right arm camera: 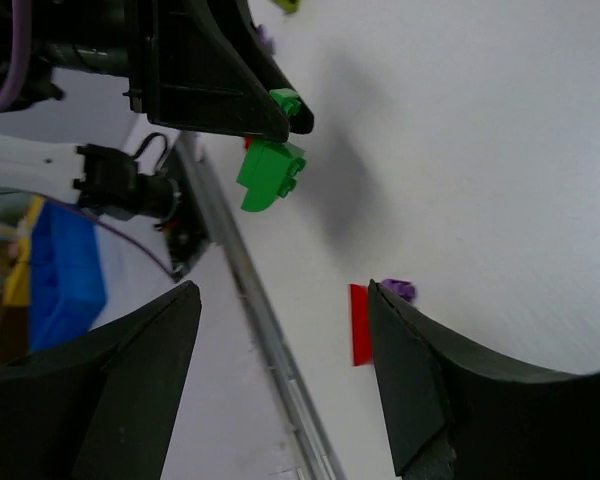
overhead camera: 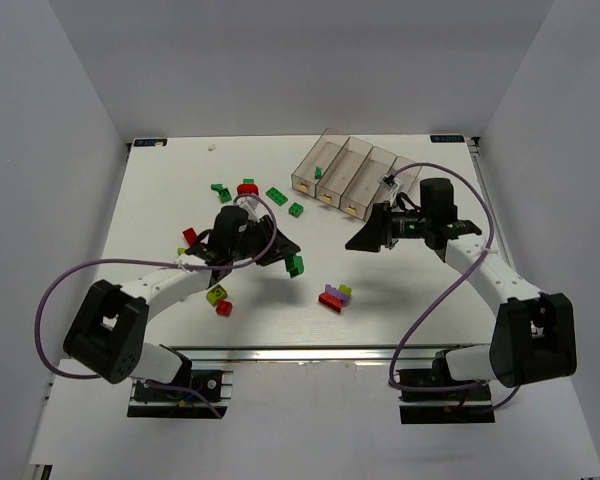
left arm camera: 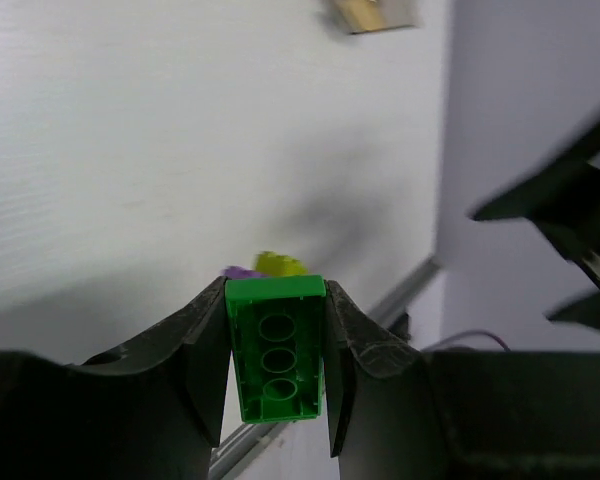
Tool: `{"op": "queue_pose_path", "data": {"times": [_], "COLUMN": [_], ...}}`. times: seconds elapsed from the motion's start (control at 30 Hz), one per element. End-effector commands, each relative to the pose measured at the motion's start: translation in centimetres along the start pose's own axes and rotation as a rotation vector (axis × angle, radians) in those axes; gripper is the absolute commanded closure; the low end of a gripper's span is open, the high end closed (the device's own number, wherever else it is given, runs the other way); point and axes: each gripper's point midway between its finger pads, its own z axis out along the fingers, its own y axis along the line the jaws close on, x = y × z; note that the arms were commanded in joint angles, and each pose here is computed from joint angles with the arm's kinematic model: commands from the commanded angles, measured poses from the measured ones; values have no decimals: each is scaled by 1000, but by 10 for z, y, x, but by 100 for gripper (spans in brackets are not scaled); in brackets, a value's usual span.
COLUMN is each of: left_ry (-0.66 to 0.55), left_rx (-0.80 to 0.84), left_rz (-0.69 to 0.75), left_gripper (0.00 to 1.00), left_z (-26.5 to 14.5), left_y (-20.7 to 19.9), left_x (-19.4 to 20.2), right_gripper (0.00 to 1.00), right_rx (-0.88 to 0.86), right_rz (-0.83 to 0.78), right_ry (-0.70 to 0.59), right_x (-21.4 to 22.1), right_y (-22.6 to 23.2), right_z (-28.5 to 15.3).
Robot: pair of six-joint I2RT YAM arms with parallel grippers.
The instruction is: Sort the legos into containers by color
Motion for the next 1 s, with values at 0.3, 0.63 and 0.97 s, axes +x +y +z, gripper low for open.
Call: {"op": "queue_pose_path", "data": {"times": [0.3,0.63,0.97], "left_ry": [-189,-177,-158], "left_rx": [775,836,819], "left_rz": [312,272,253], "left_gripper": [96,96,96], "left_z": [-82,-85,-76], "left_y": [-142,-148,-143], "left_x": [-4,2,4], "right_gripper": [16,19,27], "right_rx": [-419,-517,-526], "right_rz": [104,35,-53], "right_ry": [149,170,156], "right_x": [6,4,-7], "right_y": [86,109,116], "right_z": [32,39,48]}}
